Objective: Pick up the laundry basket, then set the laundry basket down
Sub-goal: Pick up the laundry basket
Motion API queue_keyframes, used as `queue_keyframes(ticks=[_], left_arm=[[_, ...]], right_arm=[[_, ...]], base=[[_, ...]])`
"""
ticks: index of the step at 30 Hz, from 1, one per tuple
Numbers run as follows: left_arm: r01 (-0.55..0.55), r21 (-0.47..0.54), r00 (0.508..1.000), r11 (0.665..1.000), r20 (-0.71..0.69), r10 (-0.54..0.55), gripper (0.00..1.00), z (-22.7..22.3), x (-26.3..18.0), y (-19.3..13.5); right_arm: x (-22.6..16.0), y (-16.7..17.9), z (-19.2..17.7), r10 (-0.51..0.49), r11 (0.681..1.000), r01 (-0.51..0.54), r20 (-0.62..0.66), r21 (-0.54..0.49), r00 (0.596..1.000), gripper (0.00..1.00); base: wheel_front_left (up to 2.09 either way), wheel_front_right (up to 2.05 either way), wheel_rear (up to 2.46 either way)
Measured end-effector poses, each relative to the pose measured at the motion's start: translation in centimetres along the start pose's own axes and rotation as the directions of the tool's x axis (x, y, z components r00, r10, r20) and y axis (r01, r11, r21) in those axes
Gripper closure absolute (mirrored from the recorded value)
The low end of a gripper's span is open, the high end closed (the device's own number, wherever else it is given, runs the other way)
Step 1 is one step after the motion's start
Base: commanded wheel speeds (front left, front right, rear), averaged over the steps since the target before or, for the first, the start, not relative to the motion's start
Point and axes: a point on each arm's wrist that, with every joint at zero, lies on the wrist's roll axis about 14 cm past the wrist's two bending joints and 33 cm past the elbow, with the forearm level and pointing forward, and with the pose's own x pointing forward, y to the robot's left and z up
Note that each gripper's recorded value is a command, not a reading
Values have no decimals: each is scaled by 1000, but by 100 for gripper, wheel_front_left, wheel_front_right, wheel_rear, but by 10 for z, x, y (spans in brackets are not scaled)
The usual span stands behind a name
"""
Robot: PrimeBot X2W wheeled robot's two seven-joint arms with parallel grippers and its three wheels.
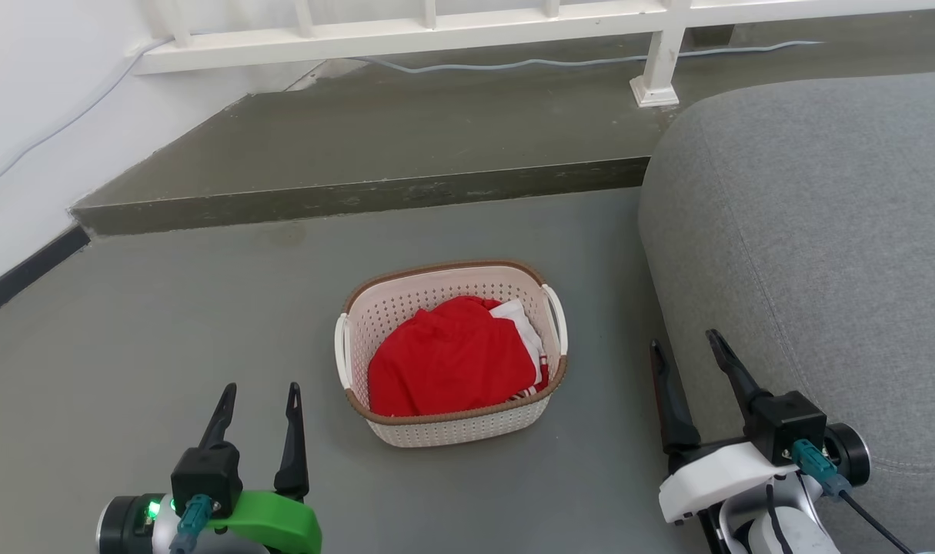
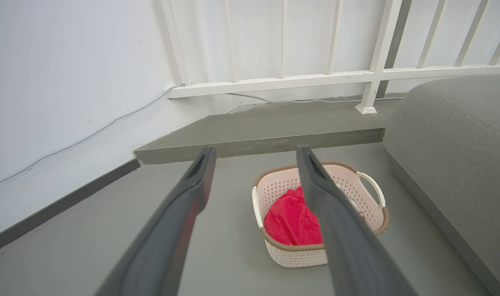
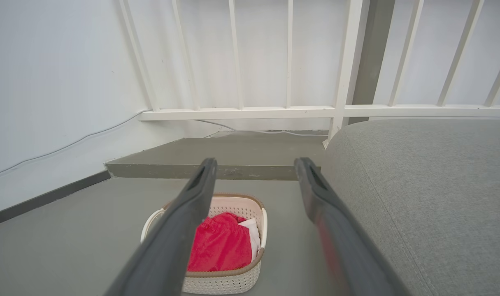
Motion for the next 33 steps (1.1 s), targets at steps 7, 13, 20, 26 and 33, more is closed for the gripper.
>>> queue_keyframes(ticks=[7, 13, 20, 26, 33], left_arm=[[-3, 0, 1000, 1000, -3, 3, 0, -1, 0, 1], [-5, -1, 1000, 1000, -6, 5, 0, -2, 0, 1], [-5, -2, 1000, 1000, -12, 5, 0, -4, 0, 1], [0, -6, 1000, 1000, -25, 0, 0, -8, 2, 1], [-4, -12, 998, 1000, -60, 3, 0, -20, 6, 2]], right_arm=[[0, 0, 0, 0, 1000, 0, -1, 7, 1000, 0], [0, 1, -1, 2, 1000, -2, -2, 7, 1000, 0], [0, 1, -2, 1, 1000, -1, -6, 8, 1000, 0], [2, 1, -5, 1, 1000, -1, -15, 13, 1000, 0], [7, 2, -14, 6, 1000, -4, -44, 30, 999, 0]], base=[[0, 0, 0], [0, 0, 0], [0, 0, 0], [0, 0, 0], [0, 0, 0]])
